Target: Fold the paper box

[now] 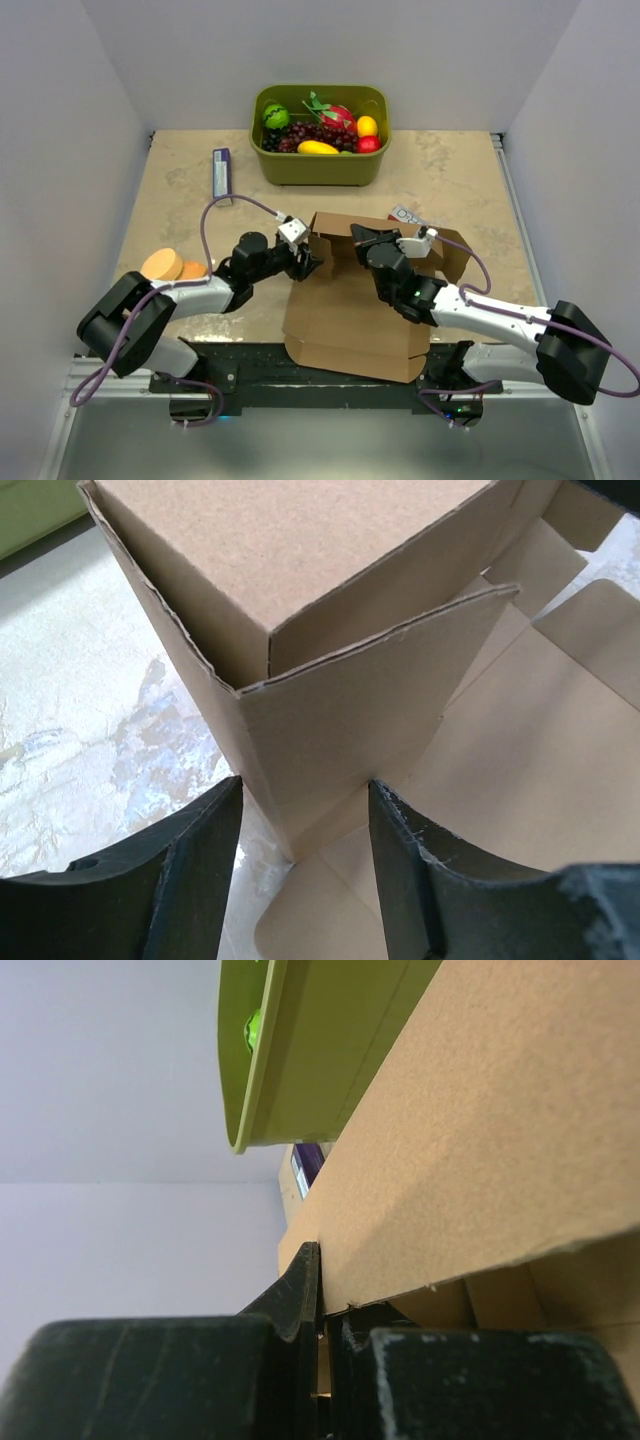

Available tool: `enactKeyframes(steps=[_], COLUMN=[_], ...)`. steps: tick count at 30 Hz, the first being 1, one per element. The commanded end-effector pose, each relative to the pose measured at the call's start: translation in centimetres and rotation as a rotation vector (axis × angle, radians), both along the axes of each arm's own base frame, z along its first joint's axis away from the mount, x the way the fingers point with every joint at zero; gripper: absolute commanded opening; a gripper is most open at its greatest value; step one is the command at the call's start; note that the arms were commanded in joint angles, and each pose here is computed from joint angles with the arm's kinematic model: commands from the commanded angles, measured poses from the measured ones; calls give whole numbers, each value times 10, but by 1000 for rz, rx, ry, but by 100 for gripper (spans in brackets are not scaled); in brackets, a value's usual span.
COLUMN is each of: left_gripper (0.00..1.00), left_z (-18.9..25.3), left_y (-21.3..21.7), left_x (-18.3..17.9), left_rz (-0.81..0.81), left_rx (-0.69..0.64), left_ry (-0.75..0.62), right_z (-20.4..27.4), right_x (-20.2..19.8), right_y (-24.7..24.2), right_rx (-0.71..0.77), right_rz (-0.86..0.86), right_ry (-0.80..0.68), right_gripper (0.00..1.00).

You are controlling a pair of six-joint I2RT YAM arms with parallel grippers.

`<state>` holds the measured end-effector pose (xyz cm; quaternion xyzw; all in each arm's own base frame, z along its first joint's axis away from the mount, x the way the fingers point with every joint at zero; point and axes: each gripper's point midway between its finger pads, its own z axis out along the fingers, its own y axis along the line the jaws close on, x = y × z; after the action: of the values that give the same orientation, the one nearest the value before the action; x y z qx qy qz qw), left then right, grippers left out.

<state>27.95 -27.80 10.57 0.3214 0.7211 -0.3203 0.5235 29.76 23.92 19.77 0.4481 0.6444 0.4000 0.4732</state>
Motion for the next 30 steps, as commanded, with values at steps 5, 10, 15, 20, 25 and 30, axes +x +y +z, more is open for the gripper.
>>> enactKeyframes(steps=[5,10,15,20,25,30], left_gripper=[53,52,48,44,41,34], left_z=[20,13,13,16,30,39], left_y=[-10,-10,-6,-3,-10,-12], left_x=[30,37,45,52,53,54], left_rz=[79,123,182,242,229,242], left_rx=[5,56,99,100,51,-2], left_ry=[-127,-134,-162,-182,-228,-251], right_z=[-32,-30,-26,-30,-33,-36], right_x=[-7,-7,-8,-8,-9,-11], right_y=[-4,-1,1,4,8,7], right_rx=[-179,-167,-154,-155,-148,-146], right_rz=[37,48,57,71,85,89], right_ry=[81,79,77,87,97,106], right_gripper=[0,0,0,0,0,0])
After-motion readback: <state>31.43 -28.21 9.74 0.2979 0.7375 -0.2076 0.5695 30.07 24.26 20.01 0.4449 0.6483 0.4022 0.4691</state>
